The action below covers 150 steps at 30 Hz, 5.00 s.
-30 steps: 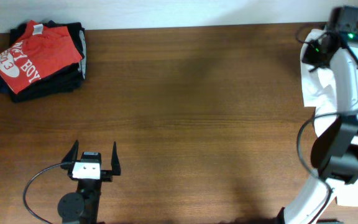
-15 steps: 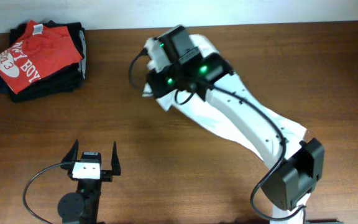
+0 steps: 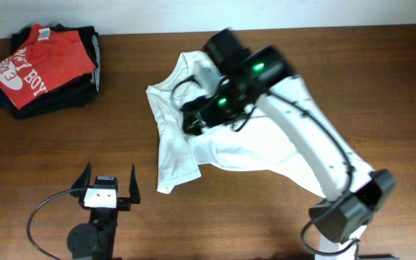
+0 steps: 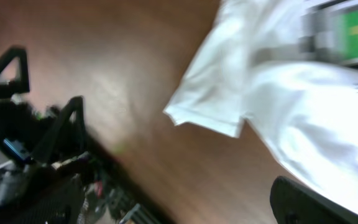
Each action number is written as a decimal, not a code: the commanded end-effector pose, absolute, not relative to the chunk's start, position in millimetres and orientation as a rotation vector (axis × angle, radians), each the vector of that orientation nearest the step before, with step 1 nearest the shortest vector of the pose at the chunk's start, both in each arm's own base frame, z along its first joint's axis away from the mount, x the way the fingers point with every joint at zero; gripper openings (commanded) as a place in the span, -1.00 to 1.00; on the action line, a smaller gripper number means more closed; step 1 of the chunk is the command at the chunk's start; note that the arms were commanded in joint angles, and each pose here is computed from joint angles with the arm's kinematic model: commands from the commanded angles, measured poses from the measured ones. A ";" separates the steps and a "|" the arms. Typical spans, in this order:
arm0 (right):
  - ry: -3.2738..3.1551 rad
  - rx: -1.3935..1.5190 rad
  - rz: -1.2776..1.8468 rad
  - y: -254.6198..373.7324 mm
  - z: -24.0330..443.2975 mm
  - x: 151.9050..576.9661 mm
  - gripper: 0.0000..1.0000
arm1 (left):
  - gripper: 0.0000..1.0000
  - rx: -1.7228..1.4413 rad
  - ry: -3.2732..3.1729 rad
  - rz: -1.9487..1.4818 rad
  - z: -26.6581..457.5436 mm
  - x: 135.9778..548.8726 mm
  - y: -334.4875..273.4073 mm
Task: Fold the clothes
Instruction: 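Drag the white T-shirt leftward to the table center with the right gripper, then reach the left gripper to the shirt's left side and grasp it, then pull the shirt apart, left gripper leftward, right gripper rightward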
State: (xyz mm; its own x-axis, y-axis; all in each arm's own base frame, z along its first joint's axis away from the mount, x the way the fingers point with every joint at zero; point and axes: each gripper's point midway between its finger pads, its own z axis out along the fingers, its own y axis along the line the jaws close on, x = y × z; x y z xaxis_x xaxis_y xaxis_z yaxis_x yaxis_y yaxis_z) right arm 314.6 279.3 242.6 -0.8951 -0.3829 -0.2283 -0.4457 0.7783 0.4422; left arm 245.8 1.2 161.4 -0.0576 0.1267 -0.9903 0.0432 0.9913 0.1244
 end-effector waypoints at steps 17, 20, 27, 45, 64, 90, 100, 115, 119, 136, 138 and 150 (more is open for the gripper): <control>2.652 -0.046 0.059 57.9 321.3 190.0 0.97 | 0.98 0.125 1.632 0.066 159.7 245.7 1.9; 2.662 -0.045 0.048 63.8 301.7 205.4 0.97 | 0.98 0.125 1.632 0.066 159.7 245.7 1.9; 2.858 0.169 0.093 24.2 244.7 279.8 0.97 | 0.98 0.386 1.560 -0.210 167.9 234.0 -55.8; 3.095 0.413 0.282 -10.3 181.3 296.6 0.98 | 0.98 0.522 1.929 -0.851 319.5 251.4 -115.5; 3.091 0.411 0.282 -10.1 181.4 297.6 0.98 | 0.90 -0.299 3.070 -0.195 81.0 314.7 -180.5; 3.091 0.411 0.283 -10.1 181.4 297.7 0.97 | 0.38 -0.397 3.135 0.088 5.5 318.0 -164.9; 3.092 0.412 0.284 -10.0 181.3 297.6 0.98 | -0.39 -0.361 3.149 0.203 12.1 313.2 -160.6; 3.111 0.419 0.327 -4.5 183.9 290.3 0.98 | -1.00 -0.360 3.134 0.280 56.9 313.2 -150.0; 3.018 0.389 0.355 1.3 212.2 279.2 0.98 | -1.00 -0.454 2.952 0.117 154.9 321.4 -113.7; 3.241 0.181 0.472 90.9 135.2 216.3 0.97 | -0.99 -1.134 2.412 0.344 289.1 217.9 94.7; 3.279 0.112 0.486 102.1 124.4 204.3 0.97 | -0.99 -1.139 2.442 0.359 283.1 220.6 95.0; 3.213 -0.086 0.515 173.1 41.0 190.3 0.31 | -0.99 -1.147 2.499 0.377 274.4 219.2 93.6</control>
State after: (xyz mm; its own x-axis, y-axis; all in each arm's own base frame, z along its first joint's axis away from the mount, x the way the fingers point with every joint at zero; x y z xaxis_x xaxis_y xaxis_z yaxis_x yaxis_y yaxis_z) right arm 190.2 171.5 54.3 -0.9911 -0.0963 0.0916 -0.0624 0.9457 0.3190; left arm 220.3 89.1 272.0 -0.5994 -0.6828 -0.4178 -0.7703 0.6339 0.0692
